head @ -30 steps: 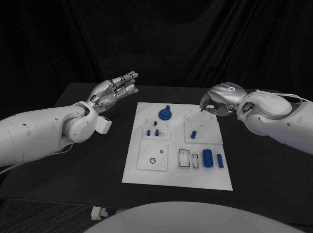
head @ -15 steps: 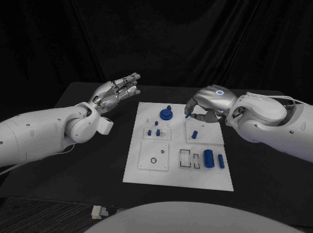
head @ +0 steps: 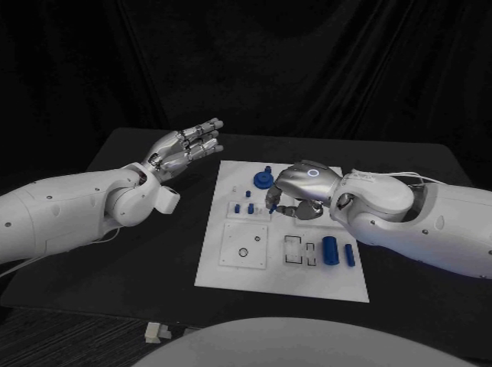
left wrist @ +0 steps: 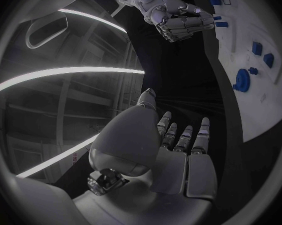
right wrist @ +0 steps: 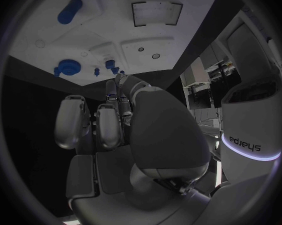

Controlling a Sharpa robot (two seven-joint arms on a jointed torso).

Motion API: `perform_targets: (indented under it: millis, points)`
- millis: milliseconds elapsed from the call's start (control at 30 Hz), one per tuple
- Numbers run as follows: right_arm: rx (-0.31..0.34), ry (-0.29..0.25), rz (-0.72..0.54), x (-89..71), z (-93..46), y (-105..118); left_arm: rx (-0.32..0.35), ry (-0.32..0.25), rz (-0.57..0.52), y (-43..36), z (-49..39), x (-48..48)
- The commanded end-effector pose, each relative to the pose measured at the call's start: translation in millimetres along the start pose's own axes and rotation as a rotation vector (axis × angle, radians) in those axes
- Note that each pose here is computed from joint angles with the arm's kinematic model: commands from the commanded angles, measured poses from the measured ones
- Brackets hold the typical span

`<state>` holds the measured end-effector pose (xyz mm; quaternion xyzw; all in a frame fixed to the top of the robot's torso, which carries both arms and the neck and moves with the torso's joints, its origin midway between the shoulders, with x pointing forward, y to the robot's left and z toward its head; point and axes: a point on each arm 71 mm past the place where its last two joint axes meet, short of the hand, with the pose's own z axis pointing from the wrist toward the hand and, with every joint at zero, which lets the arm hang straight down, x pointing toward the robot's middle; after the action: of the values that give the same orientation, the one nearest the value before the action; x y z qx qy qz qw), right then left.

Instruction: Assemble the parts on the task board

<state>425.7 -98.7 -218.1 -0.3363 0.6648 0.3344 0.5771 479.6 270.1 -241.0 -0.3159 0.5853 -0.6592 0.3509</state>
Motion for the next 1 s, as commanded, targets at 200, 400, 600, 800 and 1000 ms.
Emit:
perform_targets:
  millis: [200,400,600,800,1000]
  points:
    - [-0.010,0.044,-0.039,8.9,9.6,11.5,0.100,0.008,-0.021,-5.3,-1.0,0.9]
    - [-0.024,0.070,-0.040,16.0,15.7,20.0,0.095,0.013,-0.025,-4.0,-0.7,2.0]
    - [-0.038,0.084,-0.043,24.2,20.7,26.8,0.091,0.015,-0.028,-3.3,-0.8,2.8]
    - [-0.048,0.085,-0.063,30.6,23.3,31.0,0.087,0.018,-0.031,-2.6,-0.5,3.5]
    - [-0.049,0.091,-0.067,34.3,25.6,33.2,0.085,0.021,-0.034,-2.0,-0.3,4.3]
